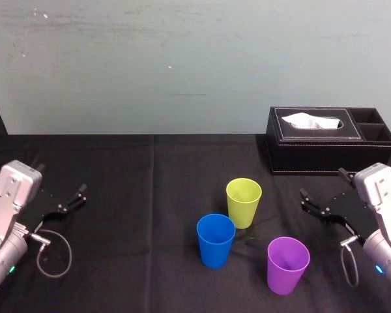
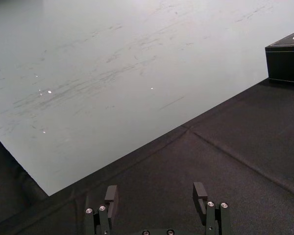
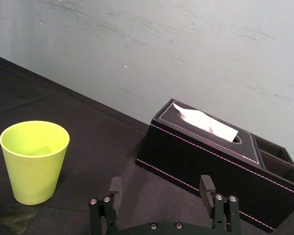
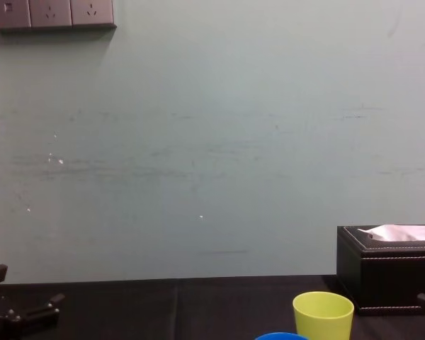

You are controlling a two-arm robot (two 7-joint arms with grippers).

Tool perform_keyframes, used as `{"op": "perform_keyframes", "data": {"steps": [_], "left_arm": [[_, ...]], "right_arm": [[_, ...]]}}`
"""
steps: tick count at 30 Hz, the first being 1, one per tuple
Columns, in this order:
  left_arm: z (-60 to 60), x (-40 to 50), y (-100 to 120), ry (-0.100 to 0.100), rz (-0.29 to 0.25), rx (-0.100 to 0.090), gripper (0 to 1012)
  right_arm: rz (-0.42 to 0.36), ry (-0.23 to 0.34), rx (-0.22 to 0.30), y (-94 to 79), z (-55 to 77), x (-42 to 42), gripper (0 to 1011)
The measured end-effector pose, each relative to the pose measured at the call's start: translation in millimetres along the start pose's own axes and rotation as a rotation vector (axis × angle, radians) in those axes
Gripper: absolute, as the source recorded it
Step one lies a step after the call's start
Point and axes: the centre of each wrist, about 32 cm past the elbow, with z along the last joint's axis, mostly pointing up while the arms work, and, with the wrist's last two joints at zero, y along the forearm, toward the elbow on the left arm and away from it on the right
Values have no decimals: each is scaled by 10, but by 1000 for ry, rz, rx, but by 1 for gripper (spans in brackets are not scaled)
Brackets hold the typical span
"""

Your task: Stack the three plastic cups sequentially using one hand.

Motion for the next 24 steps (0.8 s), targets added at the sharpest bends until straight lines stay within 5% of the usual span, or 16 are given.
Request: {"op": "perform_keyframes", "data": {"steps": [24], "left_arm": [[0,0,0,0,0,0,1000]], "right_arm": [[-8,4,45,-102,97,34,1003]]}}
